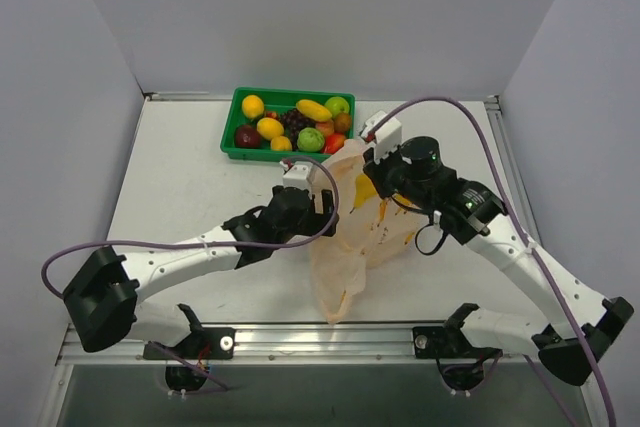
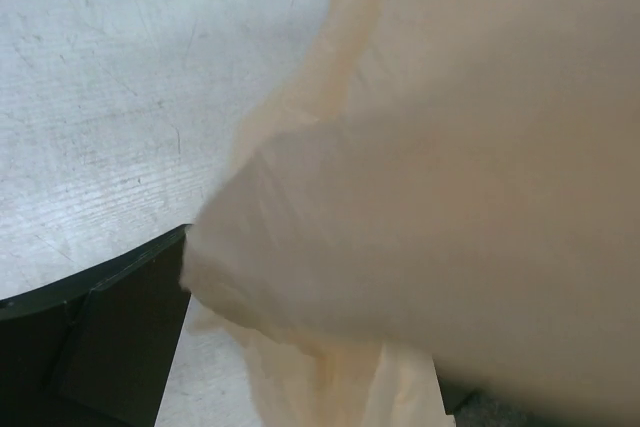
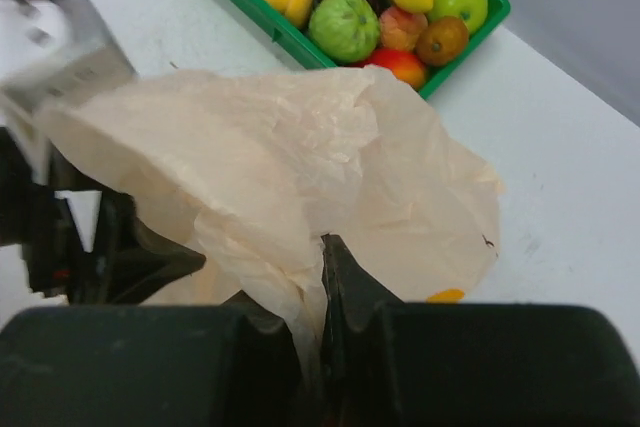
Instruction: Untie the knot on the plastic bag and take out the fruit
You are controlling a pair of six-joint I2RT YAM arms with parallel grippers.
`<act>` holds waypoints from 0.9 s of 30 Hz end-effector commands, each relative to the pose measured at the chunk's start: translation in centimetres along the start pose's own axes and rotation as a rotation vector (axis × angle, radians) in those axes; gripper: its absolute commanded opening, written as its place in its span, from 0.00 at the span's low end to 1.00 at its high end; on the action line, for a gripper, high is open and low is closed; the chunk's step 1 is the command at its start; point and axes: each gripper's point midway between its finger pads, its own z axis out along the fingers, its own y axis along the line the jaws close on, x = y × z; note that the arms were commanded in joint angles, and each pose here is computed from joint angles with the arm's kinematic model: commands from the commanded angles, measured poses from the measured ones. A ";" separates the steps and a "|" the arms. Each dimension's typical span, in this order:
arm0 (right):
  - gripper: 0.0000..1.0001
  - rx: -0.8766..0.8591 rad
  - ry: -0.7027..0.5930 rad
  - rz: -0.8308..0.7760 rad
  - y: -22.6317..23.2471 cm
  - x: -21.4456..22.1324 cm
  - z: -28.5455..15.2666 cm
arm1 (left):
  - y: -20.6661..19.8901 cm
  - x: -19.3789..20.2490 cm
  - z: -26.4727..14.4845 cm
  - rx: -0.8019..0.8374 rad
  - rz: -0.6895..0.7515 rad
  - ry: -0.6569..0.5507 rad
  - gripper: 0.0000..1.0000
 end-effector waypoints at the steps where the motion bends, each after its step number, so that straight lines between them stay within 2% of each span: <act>1: 0.00 0.128 0.084 0.070 -1.2 4.4 1.0 | -1.6 -4.4 -2.8 0.050 -0.011 -0.178 0.97; 8: 0.00 0.154 0.145 0.196 -0.5 10.1 3.1 | -3.5 -5.7 -6.8 0.083 0.056 -0.279 0.93; 11: 0.00 0.164 0.160 0.221 -0.3 11.7 3.7 | -4.3 -5.8 -7.6 0.084 0.119 -0.284 0.90; 14: 0.01 0.178 0.181 0.234 -0.6 13.5 3.9 | -6.3 -5.5 -7.5 0.152 0.202 -0.263 0.87; 18: 0.02 0.195 0.212 0.286 -1.2 15.4 3.8 | -9.4 -5.0 -5.7 0.221 0.282 -0.234 0.81; 22: 0.03 0.175 0.214 0.388 -1.4 16.5 3.8 | -11.8 -2.7 -3.0 0.299 0.393 -0.168 0.79; 27: 0.03 0.197 0.258 0.463 -2.1 18.7 3.8 | -11.3 0.0 1.8 0.258 0.454 -0.082 0.80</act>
